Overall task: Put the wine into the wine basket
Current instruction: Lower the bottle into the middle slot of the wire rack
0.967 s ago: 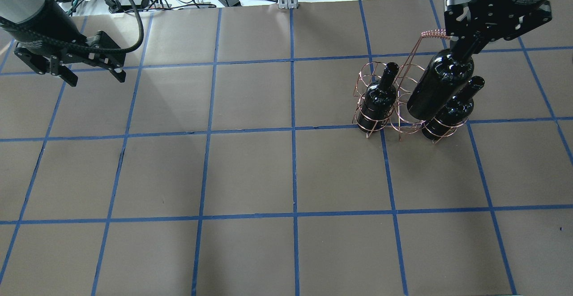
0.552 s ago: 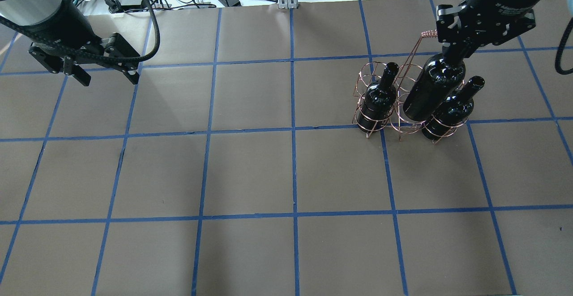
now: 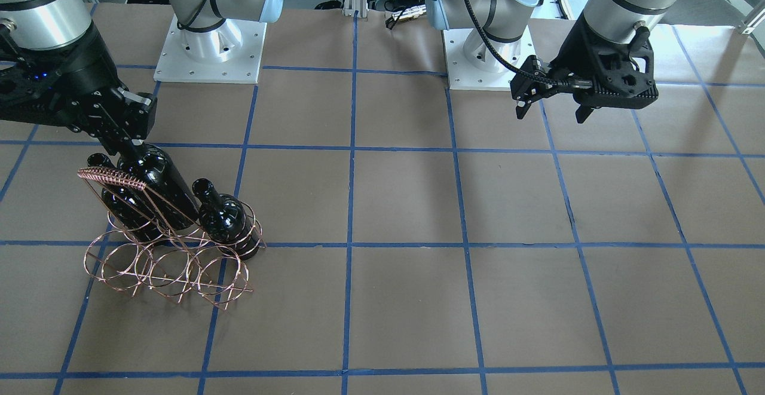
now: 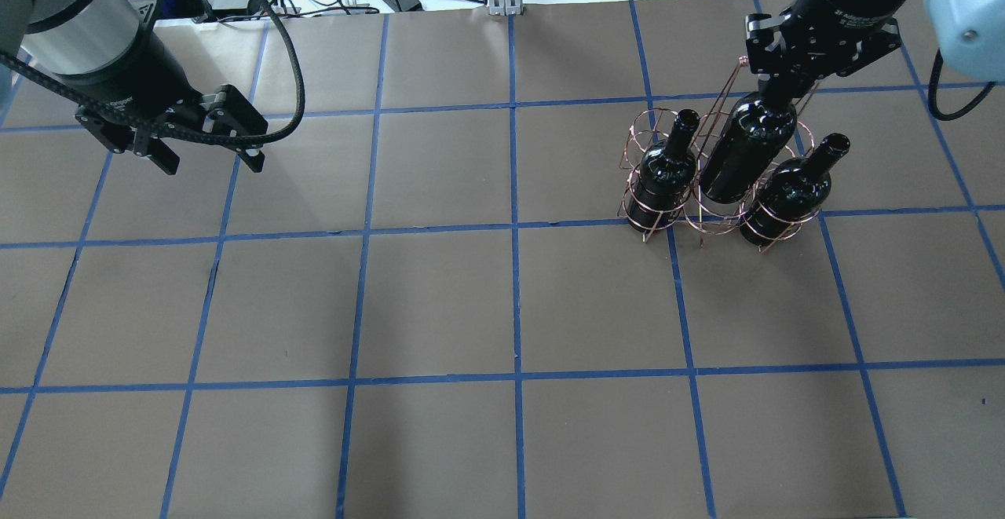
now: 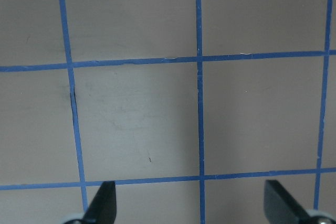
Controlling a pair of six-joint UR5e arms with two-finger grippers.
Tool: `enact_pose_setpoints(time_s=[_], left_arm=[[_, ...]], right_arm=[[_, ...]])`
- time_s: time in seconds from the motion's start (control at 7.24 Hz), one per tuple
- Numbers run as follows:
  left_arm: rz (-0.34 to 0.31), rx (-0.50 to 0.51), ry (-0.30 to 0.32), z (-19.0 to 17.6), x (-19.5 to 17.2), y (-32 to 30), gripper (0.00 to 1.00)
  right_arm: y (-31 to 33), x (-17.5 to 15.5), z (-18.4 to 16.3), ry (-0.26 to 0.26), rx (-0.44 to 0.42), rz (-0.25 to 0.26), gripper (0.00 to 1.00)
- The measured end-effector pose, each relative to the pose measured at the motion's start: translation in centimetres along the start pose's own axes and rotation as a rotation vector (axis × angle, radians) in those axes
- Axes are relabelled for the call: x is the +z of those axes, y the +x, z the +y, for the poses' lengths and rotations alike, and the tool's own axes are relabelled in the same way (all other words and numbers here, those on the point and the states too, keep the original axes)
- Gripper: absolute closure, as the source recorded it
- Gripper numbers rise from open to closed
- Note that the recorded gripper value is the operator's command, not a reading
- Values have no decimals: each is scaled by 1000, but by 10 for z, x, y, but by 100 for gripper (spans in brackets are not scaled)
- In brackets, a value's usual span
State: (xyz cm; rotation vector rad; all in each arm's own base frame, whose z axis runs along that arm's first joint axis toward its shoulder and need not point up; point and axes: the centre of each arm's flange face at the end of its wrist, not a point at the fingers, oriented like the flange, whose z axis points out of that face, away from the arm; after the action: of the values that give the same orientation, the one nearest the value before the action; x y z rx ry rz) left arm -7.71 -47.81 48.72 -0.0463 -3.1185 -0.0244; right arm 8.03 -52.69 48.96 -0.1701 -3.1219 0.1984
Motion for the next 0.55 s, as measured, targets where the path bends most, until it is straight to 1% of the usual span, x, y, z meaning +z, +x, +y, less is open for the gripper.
enact_pose_setpoints(time_s=[0.55], left_arm=[[2,10,-6,0,3,0,0]], right_arm=[[6,12,-7,-19,-5,0,100]])
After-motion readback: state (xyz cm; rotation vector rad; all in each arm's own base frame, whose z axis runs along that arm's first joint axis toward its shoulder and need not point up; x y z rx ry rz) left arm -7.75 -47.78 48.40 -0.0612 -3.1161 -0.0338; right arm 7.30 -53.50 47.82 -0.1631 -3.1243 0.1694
